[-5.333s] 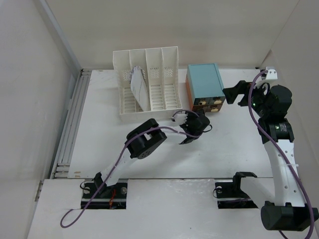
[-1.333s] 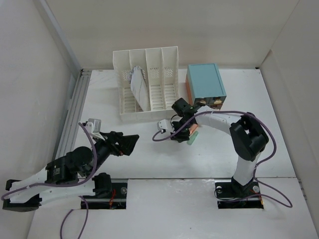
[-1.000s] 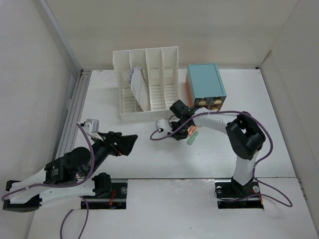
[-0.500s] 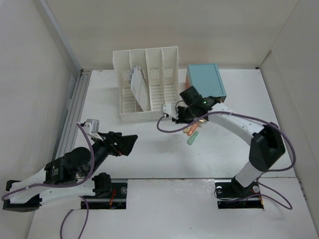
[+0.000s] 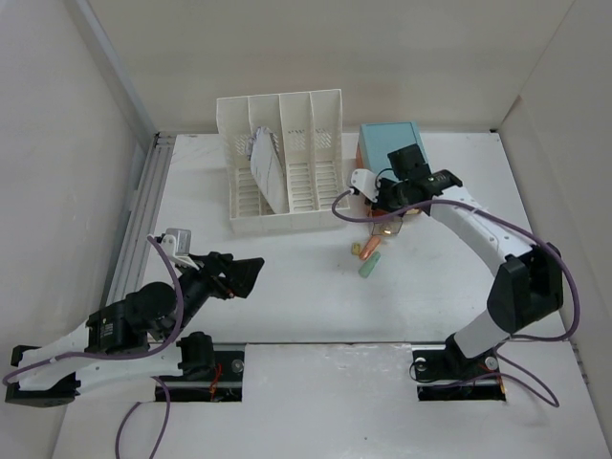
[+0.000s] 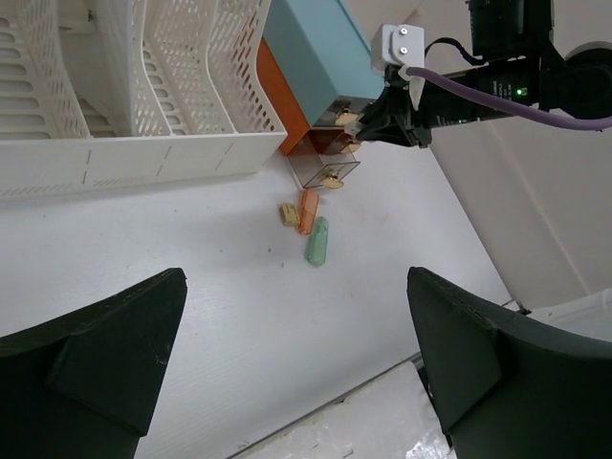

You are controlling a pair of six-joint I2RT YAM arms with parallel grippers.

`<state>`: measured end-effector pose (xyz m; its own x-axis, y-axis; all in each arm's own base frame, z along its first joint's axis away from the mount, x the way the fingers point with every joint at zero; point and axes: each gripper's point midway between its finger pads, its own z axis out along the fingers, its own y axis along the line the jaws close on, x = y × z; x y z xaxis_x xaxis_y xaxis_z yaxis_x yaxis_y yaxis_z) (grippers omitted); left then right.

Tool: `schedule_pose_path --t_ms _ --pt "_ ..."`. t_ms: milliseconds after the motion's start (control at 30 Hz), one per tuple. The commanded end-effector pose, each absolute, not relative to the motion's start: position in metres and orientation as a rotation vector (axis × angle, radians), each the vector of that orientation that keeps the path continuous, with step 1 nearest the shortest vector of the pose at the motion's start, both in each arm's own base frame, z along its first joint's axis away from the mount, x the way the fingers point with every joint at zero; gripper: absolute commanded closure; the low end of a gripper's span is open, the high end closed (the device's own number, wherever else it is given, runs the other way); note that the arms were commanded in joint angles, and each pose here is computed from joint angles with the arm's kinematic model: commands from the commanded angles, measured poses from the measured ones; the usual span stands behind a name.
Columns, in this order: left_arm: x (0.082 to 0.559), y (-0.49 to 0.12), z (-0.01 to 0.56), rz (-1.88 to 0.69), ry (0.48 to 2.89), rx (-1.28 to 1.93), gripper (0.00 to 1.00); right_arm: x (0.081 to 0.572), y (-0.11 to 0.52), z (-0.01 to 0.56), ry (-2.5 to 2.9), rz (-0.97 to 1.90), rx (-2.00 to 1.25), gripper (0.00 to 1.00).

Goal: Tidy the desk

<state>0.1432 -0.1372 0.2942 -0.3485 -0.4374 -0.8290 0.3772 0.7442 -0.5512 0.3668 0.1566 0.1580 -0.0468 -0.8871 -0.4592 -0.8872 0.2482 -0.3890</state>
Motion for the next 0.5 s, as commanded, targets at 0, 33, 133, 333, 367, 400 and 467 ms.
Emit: schedule_pose_path --t_ms 0,33,133,333,367,400,467 --pt "0.145 -0.138 0.299 -0.831 1.725 -0.053 0.0 0.373 0.151 0.158 1.911 -0.016 -1.587 0.99" --pt "0.146 -0.136 0.299 -0.824 1.722 -0.06 0.0 0.376 0.147 0.152 1.935 -0.015 -1.584 0.99" --pt "0.146 -0.137 0.295 -0.809 1.733 -0.049 0.0 0.38 0.144 0.137 1.974 -0.004 -1.581 0.99" --pt "0.146 -0.137 0.295 -0.809 1.733 -0.049 0.0 0.387 0.139 0.119 2.018 -0.018 -1.585 0.94" --pt "0.146 -0.137 0.295 -0.809 1.733 -0.049 0.0 0.39 0.138 0.12 2.014 -0.033 -1.579 0.92" --pt "0.146 -0.137 0.295 -0.809 1.733 -0.049 0.0 0.39 0.138 0.12 2.014 -0.033 -1.579 0.82" --pt "0.146 -0.137 0.295 -0.809 1.733 -0.049 0.0 0.392 0.14 0.121 2.012 -0.034 -1.561 0.64"
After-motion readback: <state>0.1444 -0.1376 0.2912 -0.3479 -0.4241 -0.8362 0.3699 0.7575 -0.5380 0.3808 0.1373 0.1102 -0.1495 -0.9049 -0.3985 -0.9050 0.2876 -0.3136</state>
